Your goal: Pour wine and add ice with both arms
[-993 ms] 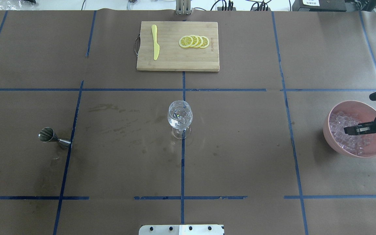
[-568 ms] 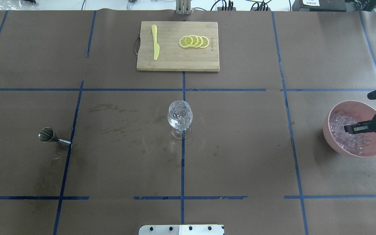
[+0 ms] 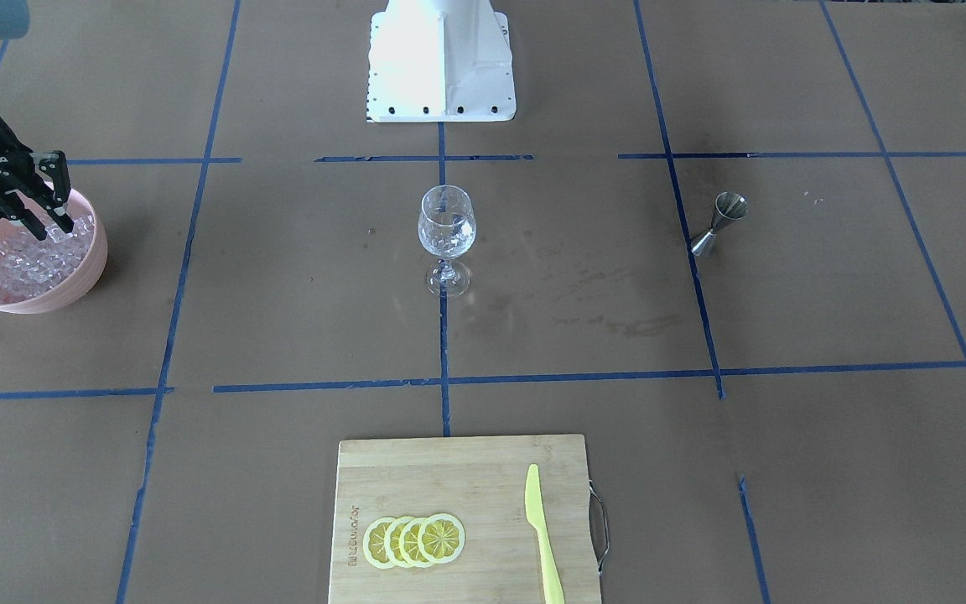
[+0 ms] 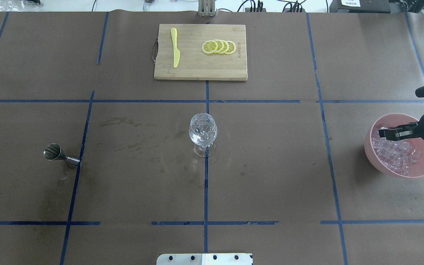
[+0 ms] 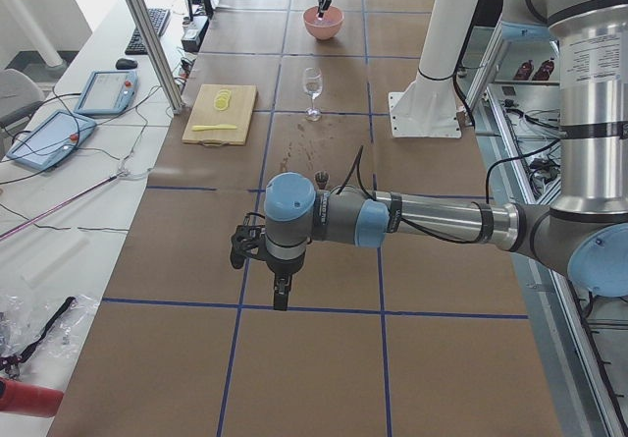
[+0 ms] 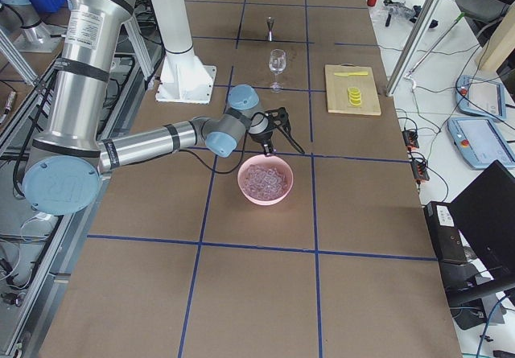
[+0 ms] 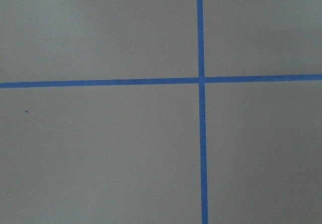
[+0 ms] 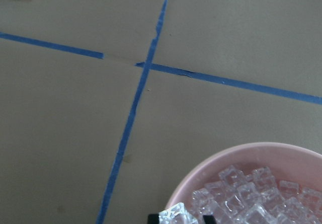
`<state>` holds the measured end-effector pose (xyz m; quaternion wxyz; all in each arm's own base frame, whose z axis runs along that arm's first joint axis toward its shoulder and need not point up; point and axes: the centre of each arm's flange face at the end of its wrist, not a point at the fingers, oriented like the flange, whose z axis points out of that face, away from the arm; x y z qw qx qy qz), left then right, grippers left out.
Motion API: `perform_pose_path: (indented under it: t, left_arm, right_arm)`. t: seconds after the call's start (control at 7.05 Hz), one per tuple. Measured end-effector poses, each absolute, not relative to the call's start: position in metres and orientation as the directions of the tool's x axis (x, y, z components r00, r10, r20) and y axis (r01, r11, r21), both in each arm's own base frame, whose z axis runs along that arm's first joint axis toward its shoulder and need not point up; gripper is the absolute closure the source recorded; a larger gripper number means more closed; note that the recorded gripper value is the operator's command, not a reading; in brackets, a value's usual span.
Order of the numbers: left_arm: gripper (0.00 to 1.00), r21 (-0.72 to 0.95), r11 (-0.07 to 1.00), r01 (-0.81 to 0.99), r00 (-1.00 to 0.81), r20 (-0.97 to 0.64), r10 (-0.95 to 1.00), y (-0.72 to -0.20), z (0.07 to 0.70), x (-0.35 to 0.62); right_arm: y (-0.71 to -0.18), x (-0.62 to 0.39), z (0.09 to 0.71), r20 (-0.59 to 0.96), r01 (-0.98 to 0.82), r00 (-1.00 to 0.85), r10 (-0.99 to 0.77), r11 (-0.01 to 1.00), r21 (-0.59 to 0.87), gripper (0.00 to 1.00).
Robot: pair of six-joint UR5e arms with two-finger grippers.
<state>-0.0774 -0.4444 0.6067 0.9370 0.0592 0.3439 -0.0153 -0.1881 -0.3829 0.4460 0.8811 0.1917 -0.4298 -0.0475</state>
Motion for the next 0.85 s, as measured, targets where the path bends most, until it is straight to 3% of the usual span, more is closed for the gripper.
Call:
perform_pose_path:
  t: [0.85]
  left_arm:
    - [0.00, 0.109, 0.992, 0.071, 0.763, -0.646, 0.016, -0.447, 0.602, -0.077]
  right_arm:
    - [-0.406, -0.320, 0.170, 0.782, -0.107, 0.609, -0.130, 0.964, 0.243, 1.00]
